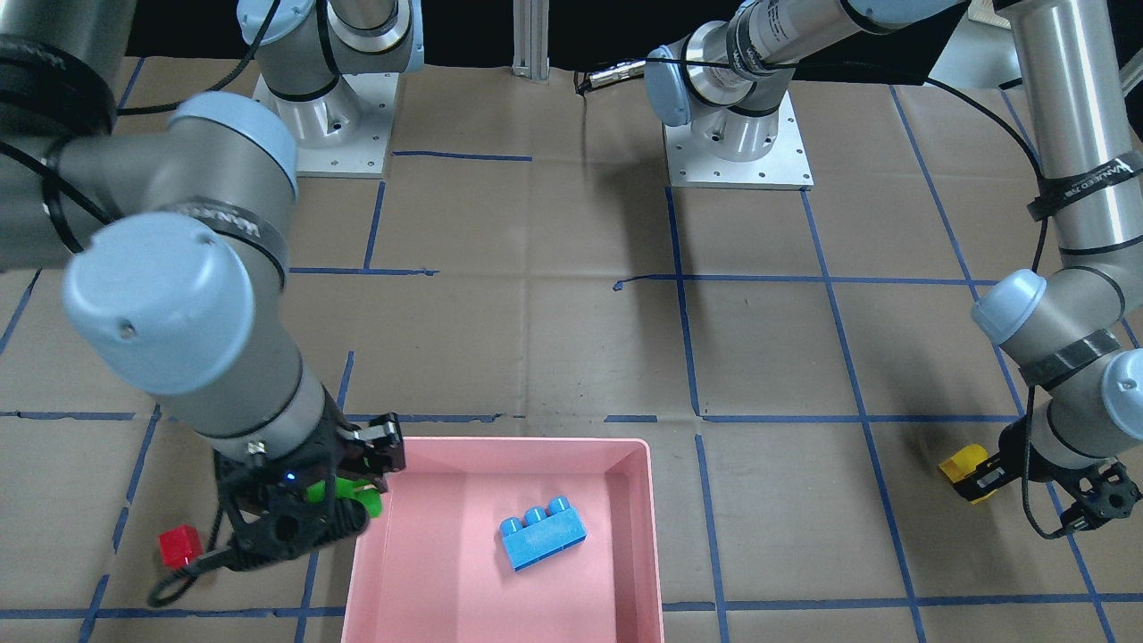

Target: Put all blocks into box

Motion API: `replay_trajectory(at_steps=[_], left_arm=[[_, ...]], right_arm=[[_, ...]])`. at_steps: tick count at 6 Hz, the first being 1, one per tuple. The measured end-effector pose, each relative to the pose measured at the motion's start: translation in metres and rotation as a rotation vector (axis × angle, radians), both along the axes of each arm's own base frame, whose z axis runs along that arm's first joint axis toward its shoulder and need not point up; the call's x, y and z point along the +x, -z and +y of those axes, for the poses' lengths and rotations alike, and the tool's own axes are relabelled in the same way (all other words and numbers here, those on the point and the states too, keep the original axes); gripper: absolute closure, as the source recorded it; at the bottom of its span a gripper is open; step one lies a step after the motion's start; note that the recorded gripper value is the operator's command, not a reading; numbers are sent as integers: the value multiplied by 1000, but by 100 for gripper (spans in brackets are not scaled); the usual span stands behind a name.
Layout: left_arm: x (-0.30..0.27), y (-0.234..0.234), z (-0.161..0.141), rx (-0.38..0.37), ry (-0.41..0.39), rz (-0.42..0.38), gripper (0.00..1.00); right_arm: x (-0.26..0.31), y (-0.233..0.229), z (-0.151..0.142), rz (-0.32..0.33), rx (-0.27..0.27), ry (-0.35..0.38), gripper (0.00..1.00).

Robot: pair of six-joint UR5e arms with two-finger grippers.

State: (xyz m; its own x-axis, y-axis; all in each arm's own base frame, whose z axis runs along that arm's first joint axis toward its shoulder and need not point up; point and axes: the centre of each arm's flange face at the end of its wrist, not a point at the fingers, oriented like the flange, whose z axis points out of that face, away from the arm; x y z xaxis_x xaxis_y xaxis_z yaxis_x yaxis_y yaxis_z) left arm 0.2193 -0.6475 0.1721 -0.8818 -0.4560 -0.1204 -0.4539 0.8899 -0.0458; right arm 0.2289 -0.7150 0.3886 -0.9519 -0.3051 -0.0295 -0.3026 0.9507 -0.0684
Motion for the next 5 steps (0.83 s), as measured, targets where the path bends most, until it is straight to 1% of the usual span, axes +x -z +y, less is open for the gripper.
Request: replay_trajectory(at_steps=[1, 2, 3, 4, 5], left_arm=[[0, -5, 0, -4, 3, -1, 76], [-3, -20, -1, -18, 9, 7, 76], [-20, -42, -3, -42, 33, 42, 76], [-61, -71, -11, -68, 93, 75, 76], [-130, -105, -27, -103, 197, 77, 76]], right_arm=[[22, 39, -21, -26, 35, 33, 67], [29, 83, -33, -38, 85, 67, 59], [31, 119, -40, -37, 128, 98, 2], [32, 134, -42, -35, 149, 131, 1], [31, 128, -42, -36, 143, 154, 0]])
